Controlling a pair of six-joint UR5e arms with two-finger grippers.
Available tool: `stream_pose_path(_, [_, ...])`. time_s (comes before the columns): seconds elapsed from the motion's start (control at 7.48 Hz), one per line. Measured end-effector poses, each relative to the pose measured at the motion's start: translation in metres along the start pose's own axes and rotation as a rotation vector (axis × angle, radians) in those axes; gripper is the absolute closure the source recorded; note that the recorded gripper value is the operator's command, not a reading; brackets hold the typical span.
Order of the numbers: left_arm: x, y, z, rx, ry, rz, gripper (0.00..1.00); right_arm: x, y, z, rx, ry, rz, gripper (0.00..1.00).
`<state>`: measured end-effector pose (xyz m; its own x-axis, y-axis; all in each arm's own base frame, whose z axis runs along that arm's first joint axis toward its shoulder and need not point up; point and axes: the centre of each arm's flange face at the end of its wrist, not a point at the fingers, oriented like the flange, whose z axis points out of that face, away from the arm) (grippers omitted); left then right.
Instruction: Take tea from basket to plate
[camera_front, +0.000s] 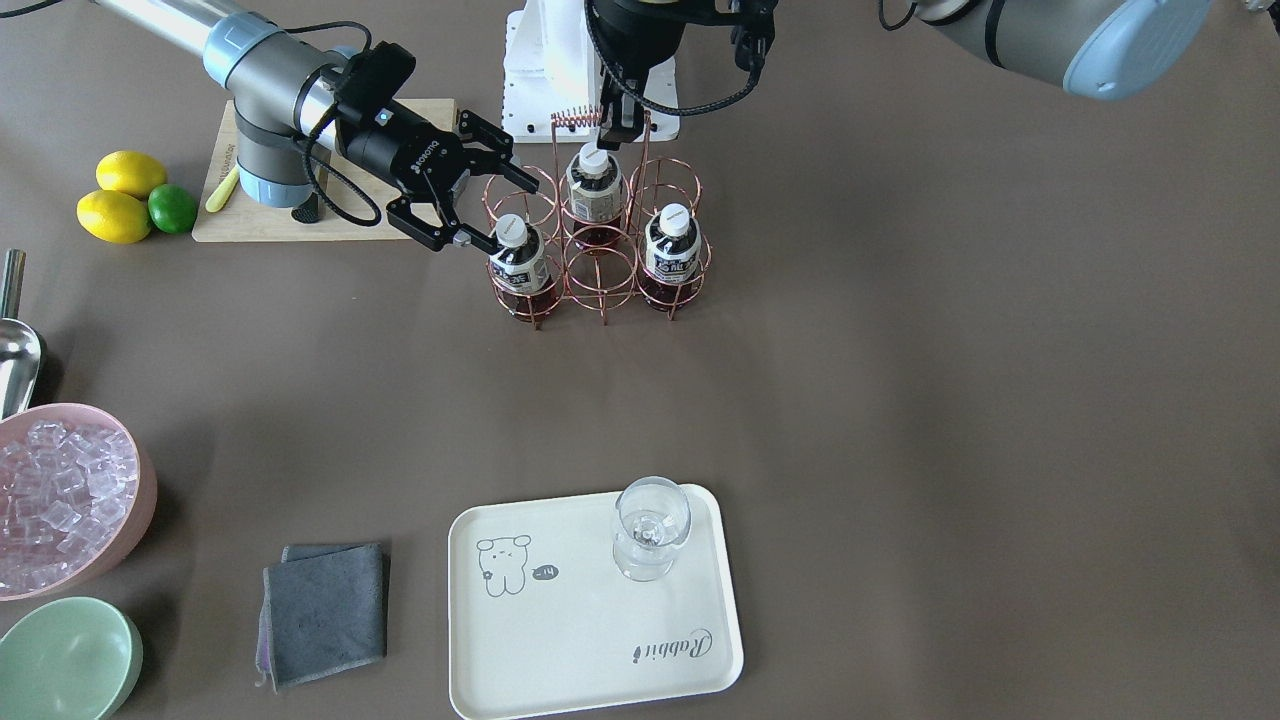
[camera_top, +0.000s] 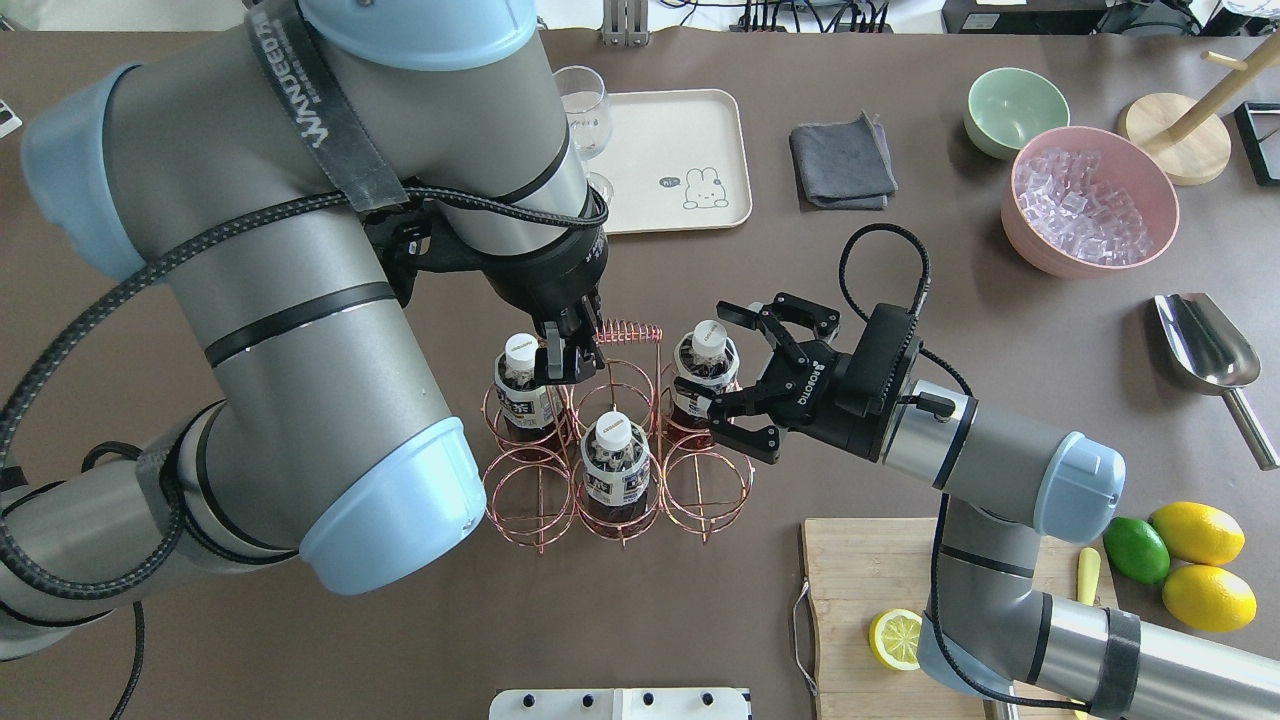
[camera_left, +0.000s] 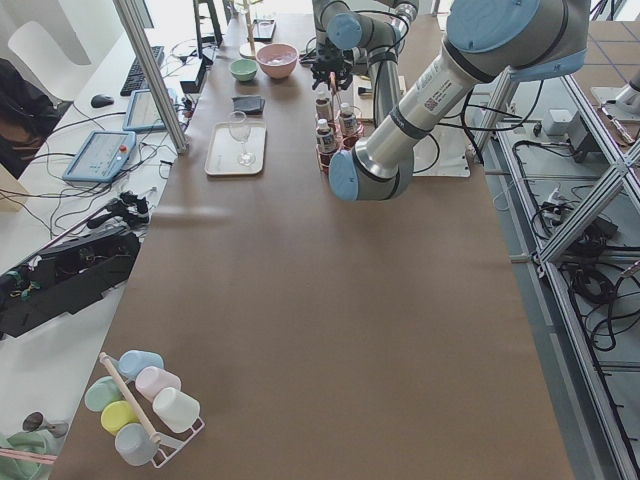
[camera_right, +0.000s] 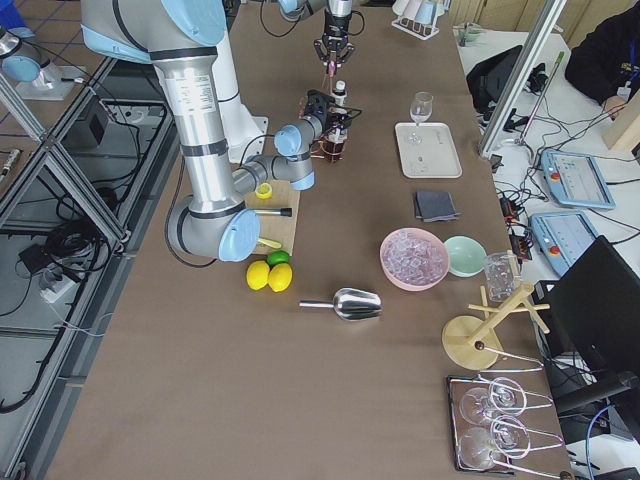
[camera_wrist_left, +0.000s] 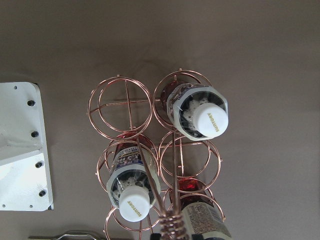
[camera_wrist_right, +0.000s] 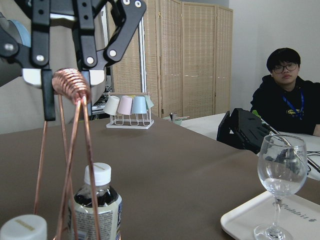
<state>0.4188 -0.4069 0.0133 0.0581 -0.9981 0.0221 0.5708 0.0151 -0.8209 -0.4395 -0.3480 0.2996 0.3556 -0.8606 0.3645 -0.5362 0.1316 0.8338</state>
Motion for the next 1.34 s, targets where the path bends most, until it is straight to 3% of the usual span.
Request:
stream_pose_path(0.53, [0.000,0.000,0.000,0.000,0.000,0.000,1.00,0.032,-0.004,-0.003,-0.005,0.050,0.058,0.10])
stream_pose_path(0.94, [0.000,0.000,-0.001,-0.001,0.001,0.001,1.00,0.021,-0.005,0.000,-0.002,0.032,0.184,0.09])
stream_pose_path(1.34, [-0.001,0.000,-0.001,-0.003,0.001,0.002,1.00,0.001,-0.009,0.006,-0.030,0.021,0.229,0.11])
